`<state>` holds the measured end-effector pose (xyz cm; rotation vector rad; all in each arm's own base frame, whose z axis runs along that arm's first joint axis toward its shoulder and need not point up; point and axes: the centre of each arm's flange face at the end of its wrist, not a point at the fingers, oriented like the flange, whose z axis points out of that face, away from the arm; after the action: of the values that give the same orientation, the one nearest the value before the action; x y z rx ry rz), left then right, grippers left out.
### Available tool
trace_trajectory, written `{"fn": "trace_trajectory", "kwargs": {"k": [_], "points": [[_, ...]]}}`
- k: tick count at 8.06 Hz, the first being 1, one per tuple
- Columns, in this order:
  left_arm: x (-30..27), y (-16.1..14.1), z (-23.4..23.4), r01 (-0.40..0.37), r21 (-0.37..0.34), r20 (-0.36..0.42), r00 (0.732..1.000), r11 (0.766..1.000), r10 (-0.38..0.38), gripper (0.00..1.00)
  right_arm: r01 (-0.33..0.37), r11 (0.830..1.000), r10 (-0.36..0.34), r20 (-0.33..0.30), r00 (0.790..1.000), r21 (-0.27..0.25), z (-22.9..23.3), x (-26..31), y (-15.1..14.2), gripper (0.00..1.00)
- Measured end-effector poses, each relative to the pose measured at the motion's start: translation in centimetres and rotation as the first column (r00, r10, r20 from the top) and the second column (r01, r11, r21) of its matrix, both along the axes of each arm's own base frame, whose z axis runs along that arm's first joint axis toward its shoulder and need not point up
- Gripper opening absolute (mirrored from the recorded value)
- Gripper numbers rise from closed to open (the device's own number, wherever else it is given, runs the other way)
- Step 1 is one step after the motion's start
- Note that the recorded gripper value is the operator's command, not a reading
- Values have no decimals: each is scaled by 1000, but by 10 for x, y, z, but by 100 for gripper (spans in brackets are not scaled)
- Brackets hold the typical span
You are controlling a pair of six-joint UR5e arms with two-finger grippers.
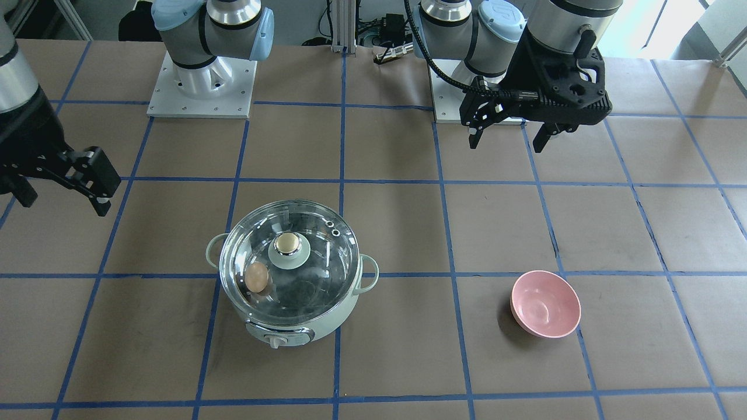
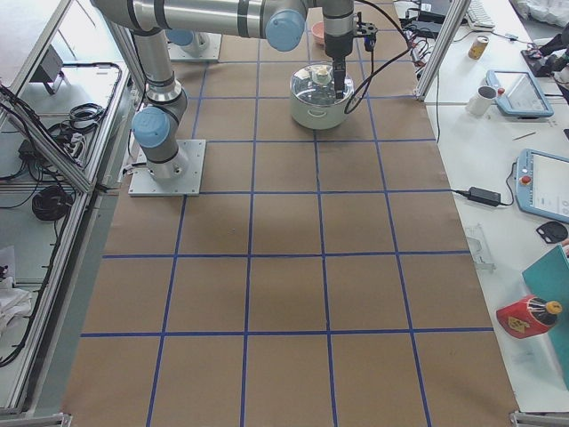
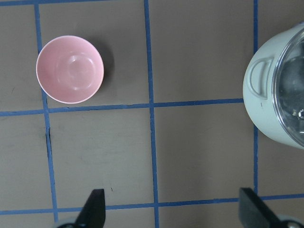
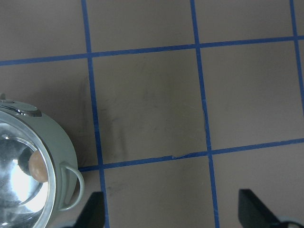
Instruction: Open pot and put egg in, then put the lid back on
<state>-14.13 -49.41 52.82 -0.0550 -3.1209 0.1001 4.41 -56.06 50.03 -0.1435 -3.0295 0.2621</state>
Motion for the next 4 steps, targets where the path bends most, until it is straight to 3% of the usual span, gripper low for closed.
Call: {"fn": "trace_trajectory", "kwargs": {"k": [2, 4], "points": [[0, 0, 0, 0, 0, -1, 1000, 1000, 0, 100, 34, 999, -34, 21, 999, 16, 5, -12, 8, 100], [0, 0, 0, -1, 0, -1, 1000, 1000, 1, 100, 20, 999, -23, 89, 996, 37, 8, 0, 18, 100]]}}
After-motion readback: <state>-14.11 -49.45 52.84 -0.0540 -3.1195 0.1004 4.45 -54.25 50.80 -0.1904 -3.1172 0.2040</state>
